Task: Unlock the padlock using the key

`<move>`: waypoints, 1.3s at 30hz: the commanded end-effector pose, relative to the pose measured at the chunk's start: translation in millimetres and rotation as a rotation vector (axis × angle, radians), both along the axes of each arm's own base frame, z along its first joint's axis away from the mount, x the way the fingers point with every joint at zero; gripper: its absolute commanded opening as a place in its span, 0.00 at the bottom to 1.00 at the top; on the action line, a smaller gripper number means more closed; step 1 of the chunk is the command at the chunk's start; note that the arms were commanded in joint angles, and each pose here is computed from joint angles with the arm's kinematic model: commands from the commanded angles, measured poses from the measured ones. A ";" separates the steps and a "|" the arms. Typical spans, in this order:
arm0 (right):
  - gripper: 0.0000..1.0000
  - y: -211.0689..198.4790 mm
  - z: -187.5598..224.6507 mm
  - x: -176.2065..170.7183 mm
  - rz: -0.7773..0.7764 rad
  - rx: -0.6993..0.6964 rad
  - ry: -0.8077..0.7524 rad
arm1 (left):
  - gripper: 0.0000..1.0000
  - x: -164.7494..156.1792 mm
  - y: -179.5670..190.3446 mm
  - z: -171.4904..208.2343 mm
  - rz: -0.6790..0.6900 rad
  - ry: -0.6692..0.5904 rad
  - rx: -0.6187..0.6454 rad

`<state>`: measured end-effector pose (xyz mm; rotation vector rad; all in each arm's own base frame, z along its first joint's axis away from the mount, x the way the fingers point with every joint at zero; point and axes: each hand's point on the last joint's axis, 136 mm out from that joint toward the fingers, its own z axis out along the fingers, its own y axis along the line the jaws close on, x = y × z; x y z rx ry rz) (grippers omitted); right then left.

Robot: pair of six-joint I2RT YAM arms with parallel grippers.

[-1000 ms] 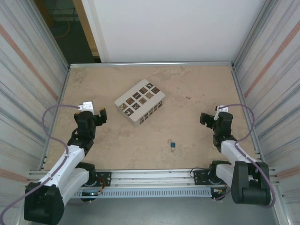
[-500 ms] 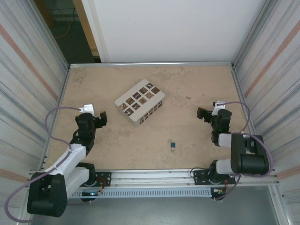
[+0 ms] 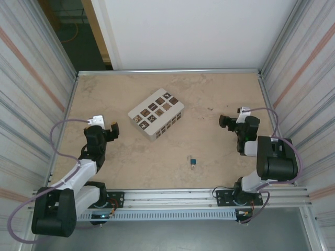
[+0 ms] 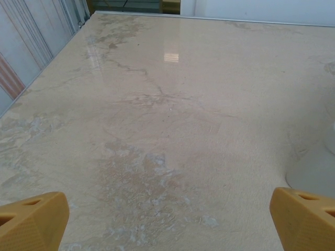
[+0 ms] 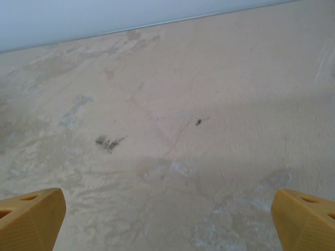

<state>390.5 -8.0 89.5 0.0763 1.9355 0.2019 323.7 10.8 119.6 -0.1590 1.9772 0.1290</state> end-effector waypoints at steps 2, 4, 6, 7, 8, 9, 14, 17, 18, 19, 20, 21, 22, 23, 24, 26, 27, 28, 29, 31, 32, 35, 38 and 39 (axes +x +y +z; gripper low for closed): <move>0.99 2.4 -6.5 1.5 0.006 -0.041 0.033 | 0.99 9.7 -6.2 3.1 -0.059 -0.044 0.021; 0.99 2.6 -6.1 2.3 0.001 -0.047 0.034 | 0.99 15.3 -9.1 5.9 -0.082 -0.076 0.034; 0.99 2.7 -7.1 2.2 -0.001 -0.051 0.037 | 0.99 21.0 -12.6 7.6 -0.112 -0.098 0.045; 0.99 2.1 -6.9 2.4 -0.003 -0.051 0.036 | 0.99 23.5 -14.5 8.1 -0.128 -0.107 0.050; 0.99 2.5 -7.3 2.2 -0.002 -0.051 0.038 | 0.99 26.5 -14.6 8.8 -0.137 -0.119 0.053; 0.99 2.7 -7.0 2.3 -0.002 -0.052 0.037 | 0.99 29.6 -16.0 9.3 -0.152 -0.132 0.047; 0.99 2.9 -7.1 2.1 -0.004 -0.055 0.037 | 0.99 41.6 -25.2 6.9 -0.237 -0.149 0.061; 0.99 2.9 -6.5 2.4 -0.004 -0.056 0.036 | 0.99 45.9 -22.9 -6.0 -0.237 -0.159 0.053; 0.99 2.5 -7.1 2.1 -0.005 -0.055 0.037 | 0.99 47.7 -22.4 -11.1 -0.239 -0.156 0.047; 0.99 2.6 -6.9 2.3 -0.005 -0.055 0.037 | 0.99 49.2 -23.2 -14.4 -0.246 -0.156 0.044; 0.99 2.7 -6.8 2.3 -0.004 -0.056 0.037 | 0.99 51.3 -24.8 -16.3 -0.256 -0.160 0.044; 0.99 3.4 -6.9 2.3 -0.003 -0.056 0.037 | 0.99 52.5 -26.3 -15.9 -0.267 -0.167 0.049; 0.99 3.5 -6.7 2.3 -0.002 -0.056 0.036 | 0.99 52.2 -27.5 -16.0 -0.274 -0.162 0.049; 0.99 3.4 -6.9 2.3 -0.003 -0.056 0.037 | 0.99 51.5 -27.5 -18.1 -0.273 -0.141 0.043; 0.99 2.8 -7.1 2.3 -0.005 -0.057 0.037 | 0.99 53.2 -26.1 -19.7 -0.265 -0.121 0.042; 0.99 2.3 -8.0 2.2 -0.009 -0.058 0.041 | 0.99 60.3 -23.3 -22.9 -0.248 -0.091 0.038; 0.99 -0.6 -8.1 2.7 -0.028 -0.059 0.045 | 0.99 66.7 -20.6 -25.8 -0.232 -0.052 0.032; 0.99 -3.2 -8.2 3.7 -0.046 -0.062 0.049 | 0.99 71.7 -18.9 -29.8 -0.223 -0.003 0.027; 0.99 -4.5 -8.9 4.0 -0.060 -0.068 0.053 | 0.99 74.3 -19.8 -27.8 -0.231 -0.014 0.030; 0.99 -5.8 -8.4 4.5 -0.071 -0.072 0.054 | 0.99 72.7 -19.4 -28.0 -0.230 -0.014 0.027; 0.99 -5.9 -8.8 4.1 -0.071 -0.074 0.055 | 0.99 72.3 -19.5 -28.0 -0.231 -0.012 0.026; 0.99 -5.8 -8.4 4.2 -0.073 -0.076 0.053 | 0.99 72.2 -20.0 -28.0 -0.233 -0.013 0.026; 0.99 -5.5 -8.1 4.0 -0.072 -0.078 0.052 | 0.99 72.2 -20.1 -28.2 -0.234 -0.013 0.029; 0.99 -5.5 -8.7 3.7 -0.072 -0.077 0.053 | 0.99 72.2 -20.4 -28.0 -0.235 -0.014 0.028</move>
